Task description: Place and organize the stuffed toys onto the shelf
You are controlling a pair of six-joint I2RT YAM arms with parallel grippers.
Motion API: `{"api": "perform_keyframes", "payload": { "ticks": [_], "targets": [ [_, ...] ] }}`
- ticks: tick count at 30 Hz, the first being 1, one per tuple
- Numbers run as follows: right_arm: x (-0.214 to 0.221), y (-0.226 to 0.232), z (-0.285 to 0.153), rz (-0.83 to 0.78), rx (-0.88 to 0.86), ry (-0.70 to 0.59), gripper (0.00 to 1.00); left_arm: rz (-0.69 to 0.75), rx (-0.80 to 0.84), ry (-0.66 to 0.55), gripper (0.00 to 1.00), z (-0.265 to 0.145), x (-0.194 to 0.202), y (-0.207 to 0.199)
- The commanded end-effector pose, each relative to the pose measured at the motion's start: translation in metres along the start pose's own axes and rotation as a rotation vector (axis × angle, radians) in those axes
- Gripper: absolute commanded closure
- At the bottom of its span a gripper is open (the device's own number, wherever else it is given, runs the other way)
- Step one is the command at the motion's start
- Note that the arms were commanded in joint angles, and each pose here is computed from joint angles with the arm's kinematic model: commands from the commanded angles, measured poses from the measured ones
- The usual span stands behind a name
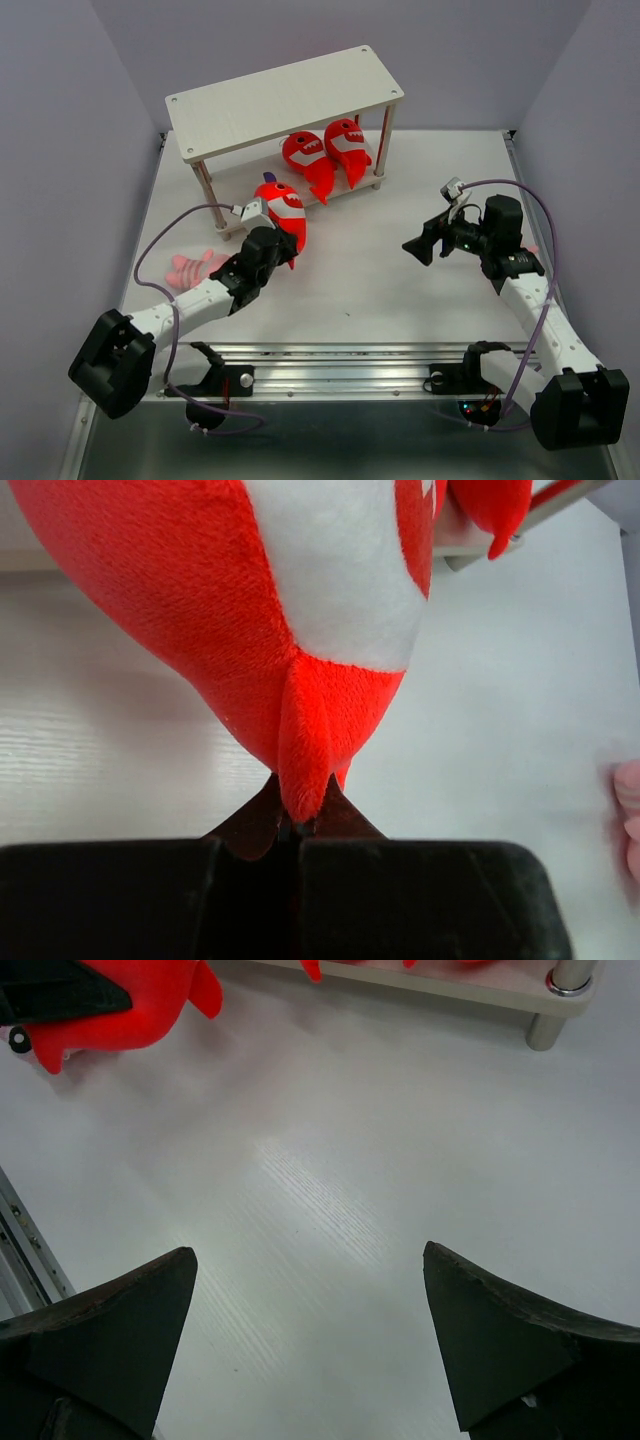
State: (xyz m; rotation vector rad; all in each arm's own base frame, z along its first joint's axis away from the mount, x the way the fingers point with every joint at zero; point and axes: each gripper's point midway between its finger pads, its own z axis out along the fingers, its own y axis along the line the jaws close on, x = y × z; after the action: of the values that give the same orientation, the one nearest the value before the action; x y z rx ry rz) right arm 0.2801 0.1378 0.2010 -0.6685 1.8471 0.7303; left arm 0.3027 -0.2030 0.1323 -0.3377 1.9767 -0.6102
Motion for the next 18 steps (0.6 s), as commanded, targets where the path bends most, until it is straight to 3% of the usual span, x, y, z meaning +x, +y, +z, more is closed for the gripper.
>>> {"api": "perform_keyframes", "payload": {
  "ticks": [1, 18],
  "targets": [
    [-0.02, -0.004, -0.005, -0.052, 0.025, -0.039, 0.0, -0.004, -0.013, -0.116, 1.0, 0.009, -0.048, -0.01],
    [-0.016, -0.011, -0.005, -0.042, 0.043, -0.024, 0.0, 0.029, -0.097, -0.154, 1.0, 0.06, -0.082, 0.003]
  ]
}}
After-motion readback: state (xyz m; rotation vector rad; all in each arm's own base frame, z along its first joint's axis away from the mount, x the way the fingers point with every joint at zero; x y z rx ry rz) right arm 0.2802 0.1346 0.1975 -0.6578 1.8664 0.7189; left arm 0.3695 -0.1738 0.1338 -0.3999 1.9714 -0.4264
